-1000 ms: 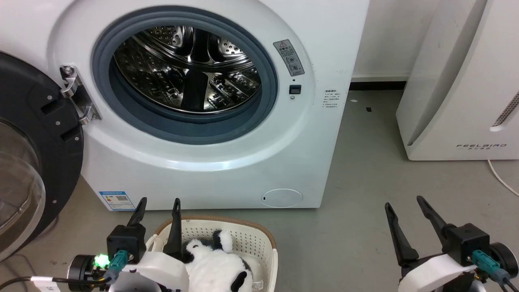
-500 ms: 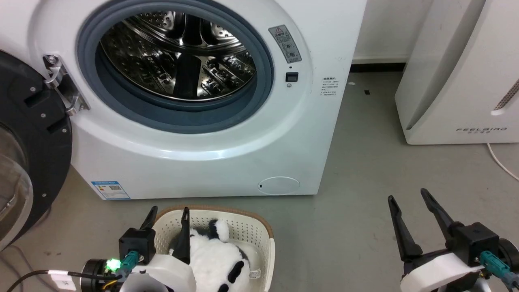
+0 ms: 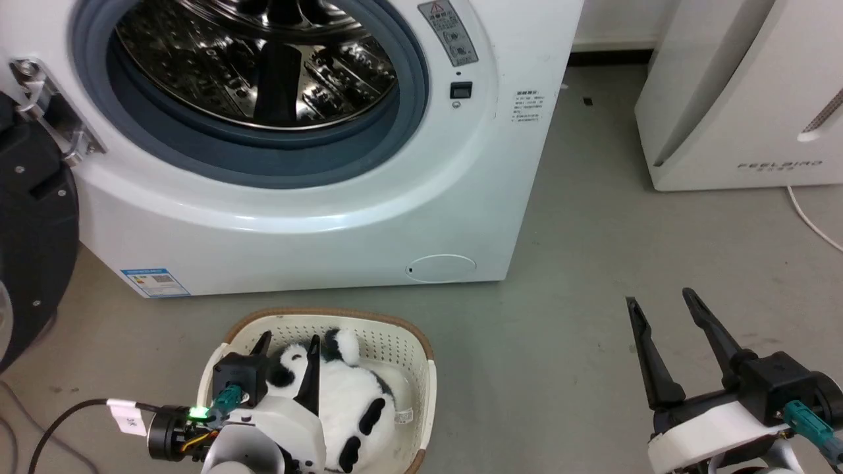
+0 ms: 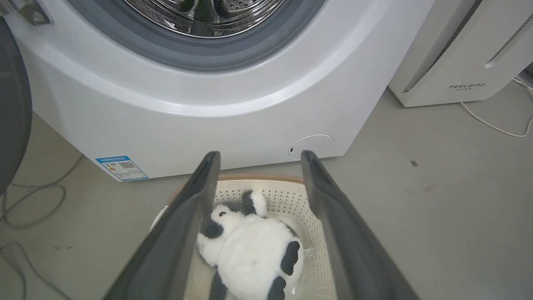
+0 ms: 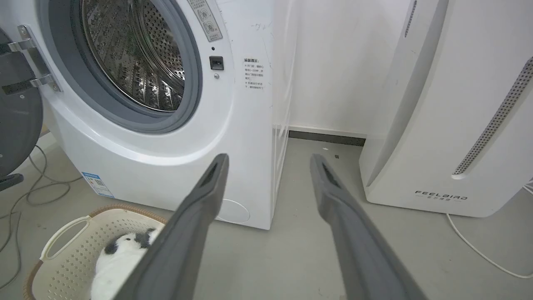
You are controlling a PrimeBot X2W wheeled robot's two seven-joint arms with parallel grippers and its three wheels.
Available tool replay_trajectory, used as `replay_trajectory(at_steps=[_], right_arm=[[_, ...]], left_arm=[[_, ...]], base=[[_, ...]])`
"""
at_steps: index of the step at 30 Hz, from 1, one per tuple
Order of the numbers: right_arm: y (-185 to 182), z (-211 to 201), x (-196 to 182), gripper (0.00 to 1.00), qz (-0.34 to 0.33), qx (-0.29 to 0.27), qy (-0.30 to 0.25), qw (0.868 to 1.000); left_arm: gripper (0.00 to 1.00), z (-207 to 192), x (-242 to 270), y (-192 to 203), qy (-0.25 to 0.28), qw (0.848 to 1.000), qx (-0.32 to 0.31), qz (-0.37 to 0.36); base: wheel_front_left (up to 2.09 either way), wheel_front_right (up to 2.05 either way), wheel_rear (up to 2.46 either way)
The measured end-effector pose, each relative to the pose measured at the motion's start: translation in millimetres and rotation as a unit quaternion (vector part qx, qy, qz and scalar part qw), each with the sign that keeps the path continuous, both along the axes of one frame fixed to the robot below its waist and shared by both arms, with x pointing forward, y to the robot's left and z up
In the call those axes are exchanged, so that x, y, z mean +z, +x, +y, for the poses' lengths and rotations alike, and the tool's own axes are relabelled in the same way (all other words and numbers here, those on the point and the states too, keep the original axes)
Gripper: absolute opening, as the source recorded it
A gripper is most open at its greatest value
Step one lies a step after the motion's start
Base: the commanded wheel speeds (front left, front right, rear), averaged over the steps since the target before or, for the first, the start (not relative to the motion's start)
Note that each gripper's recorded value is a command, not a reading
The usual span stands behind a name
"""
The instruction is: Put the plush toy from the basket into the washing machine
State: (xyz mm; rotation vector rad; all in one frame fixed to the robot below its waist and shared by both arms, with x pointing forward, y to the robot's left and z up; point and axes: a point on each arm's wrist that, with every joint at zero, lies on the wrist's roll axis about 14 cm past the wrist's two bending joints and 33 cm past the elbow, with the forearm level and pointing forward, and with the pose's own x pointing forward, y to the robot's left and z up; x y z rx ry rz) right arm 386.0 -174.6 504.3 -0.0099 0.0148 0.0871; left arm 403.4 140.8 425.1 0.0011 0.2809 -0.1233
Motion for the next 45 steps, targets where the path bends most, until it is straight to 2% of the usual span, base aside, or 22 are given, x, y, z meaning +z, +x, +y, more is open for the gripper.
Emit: replay_trajectory(at_steps=[11,22,32,38,42,45], right_arm=[[9.4,-5.4,-12.3,1.00,0.010,-0.008,0.003,1.000],[19.3,-15.0,-31.0,1.00,0.027,-0.023,0.012,0.999],[28.1,-23.9,-54.0,1.00,0.049,-0.037,0.017,0.998],[34.1,-31.1,-66.8,1.00,0.059,-0.049,0.021,0.997],[39.4,-36.2,-79.6,1.00,0.069,-0.056,0.023,0.996],[40.3,-38.1,-86.6,1.00,0.077,-0.059,0.023,0.995]], left_arm=[[1.00,-12.5,-51.6,9.3,0.001,0.996,-0.030,0.081],[1.00,-16.9,-111.2,13.8,0.024,0.982,-0.062,0.174],[1.00,-13.3,-169.2,13.8,0.049,0.958,-0.091,0.267],[1.00,-13.0,-197.1,22.0,0.065,0.946,-0.111,0.298],[1.00,-17.4,-225.2,18.3,0.076,0.928,-0.137,0.338],[1.00,-17.6,-235.1,19.3,0.084,0.922,-0.146,0.349]], base=[[0.00,0.00,0.00],[0.00,0.00,0.00],[0.00,0.00,0.00],[0.00,0.00,0.00],[0.00,0.00,0.00],[0.00,0.00,0.00]])
